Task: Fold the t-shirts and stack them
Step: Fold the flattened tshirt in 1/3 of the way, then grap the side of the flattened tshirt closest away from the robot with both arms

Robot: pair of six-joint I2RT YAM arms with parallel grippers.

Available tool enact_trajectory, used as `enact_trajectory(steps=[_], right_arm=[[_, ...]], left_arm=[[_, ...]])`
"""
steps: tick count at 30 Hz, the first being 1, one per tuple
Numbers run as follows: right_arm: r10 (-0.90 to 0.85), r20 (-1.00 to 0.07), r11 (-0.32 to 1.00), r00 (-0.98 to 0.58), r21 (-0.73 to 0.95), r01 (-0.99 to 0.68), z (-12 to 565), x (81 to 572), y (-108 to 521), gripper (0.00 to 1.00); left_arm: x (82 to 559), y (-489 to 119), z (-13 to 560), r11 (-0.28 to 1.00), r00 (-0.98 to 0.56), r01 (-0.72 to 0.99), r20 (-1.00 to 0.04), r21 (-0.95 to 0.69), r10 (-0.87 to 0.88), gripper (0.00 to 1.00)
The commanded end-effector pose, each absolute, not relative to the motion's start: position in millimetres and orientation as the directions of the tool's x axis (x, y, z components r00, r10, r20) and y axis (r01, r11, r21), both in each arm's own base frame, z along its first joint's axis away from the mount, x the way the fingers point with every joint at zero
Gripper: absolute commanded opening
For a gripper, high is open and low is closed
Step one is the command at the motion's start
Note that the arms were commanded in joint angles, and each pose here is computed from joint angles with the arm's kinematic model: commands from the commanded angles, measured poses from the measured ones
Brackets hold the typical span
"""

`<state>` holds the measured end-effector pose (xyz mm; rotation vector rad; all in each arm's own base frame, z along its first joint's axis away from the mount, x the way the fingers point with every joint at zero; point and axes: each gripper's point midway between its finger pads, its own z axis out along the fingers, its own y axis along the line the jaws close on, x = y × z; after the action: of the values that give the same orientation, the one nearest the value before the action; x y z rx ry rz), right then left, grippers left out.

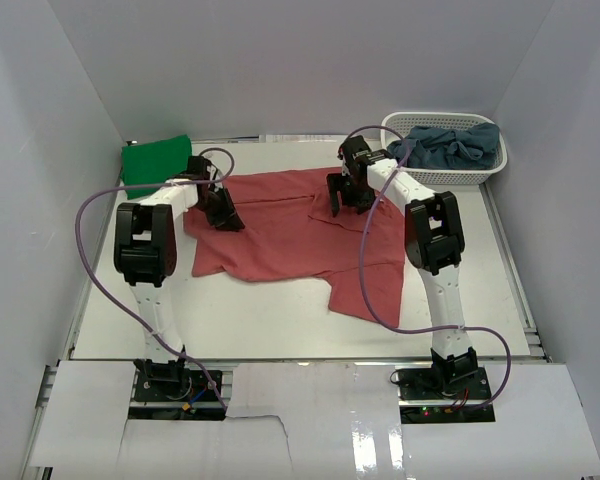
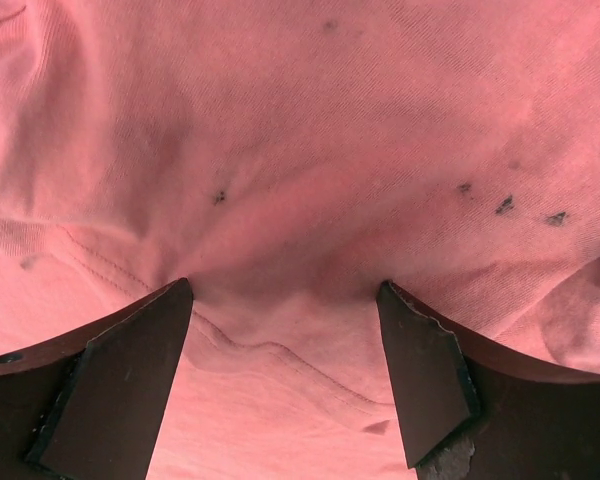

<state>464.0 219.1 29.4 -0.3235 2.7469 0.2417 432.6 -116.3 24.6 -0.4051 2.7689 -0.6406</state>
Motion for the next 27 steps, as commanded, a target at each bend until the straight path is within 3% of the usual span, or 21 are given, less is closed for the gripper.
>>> enact_trajectory(steps=[1,9,15,19,21,24,25,26,27], right_arm=[[-0.198,-0.406,0.947,-0.892,0.155,-0.281,45.7,469.5,229.1,0.81],[-0.169,-0.501,0.930,-0.849,0.206,-0.306,108.1,478.7,242.5,0.82],[-0.178,-0.545,0.913,-0.819,0.219,-0.345,157.1,459.7,244.1,0.82],[-0.237,-0.545,0.918,-0.804,0.146,-0.370,183.3,405.7,230.8,0.82],[-0.256,-0.485,0.926,-0.836,0.125,-0.356,152.1,371.4,217.3,0.83],[-0.210,-0.513,0.929,-0.832,0.161,-0.333,155.1,336.0,203.7,0.82],[-0.199,-0.473,0.930,-0.858,0.185,-0.317,140.3,306.7,193.8,0.83],[-0.195,-0.444,0.937,-0.874,0.180,-0.300,127.1,282.9,181.3,0.83],[-0.177,-0.471,0.937,-0.864,0.189,-0.295,137.5,282.0,181.3,0.83]], left_arm=[[438.7,-86.1,31.8,0.913,-0.909,-0.216,-0.271,-0.346,-0.317,0.35],[453.0,-84.1,138.1,0.915,-0.854,-0.155,-0.415,-0.372,-0.314,0.39],[420.7,-79.1,203.7,0.918,-0.798,-0.108,-0.517,-0.382,-0.310,0.40],[379.2,-65.0,205.7,0.906,-0.787,-0.146,-0.508,-0.398,-0.350,0.37],[351.9,-58.1,185.6,0.887,-0.788,-0.202,-0.468,-0.416,-0.399,0.33],[322.0,-37.3,154.2,0.839,-0.746,-0.332,-0.425,-0.431,-0.513,0.32],[315.5,-36.7,148.4,0.823,-0.739,-0.350,-0.407,-0.448,-0.536,0.37],[304.6,-32.8,139.8,0.784,-0.715,-0.390,-0.378,-0.482,-0.588,0.64],[299.2,-33.0,135.3,0.766,-0.709,-0.399,-0.360,-0.503,-0.606,0.75]])
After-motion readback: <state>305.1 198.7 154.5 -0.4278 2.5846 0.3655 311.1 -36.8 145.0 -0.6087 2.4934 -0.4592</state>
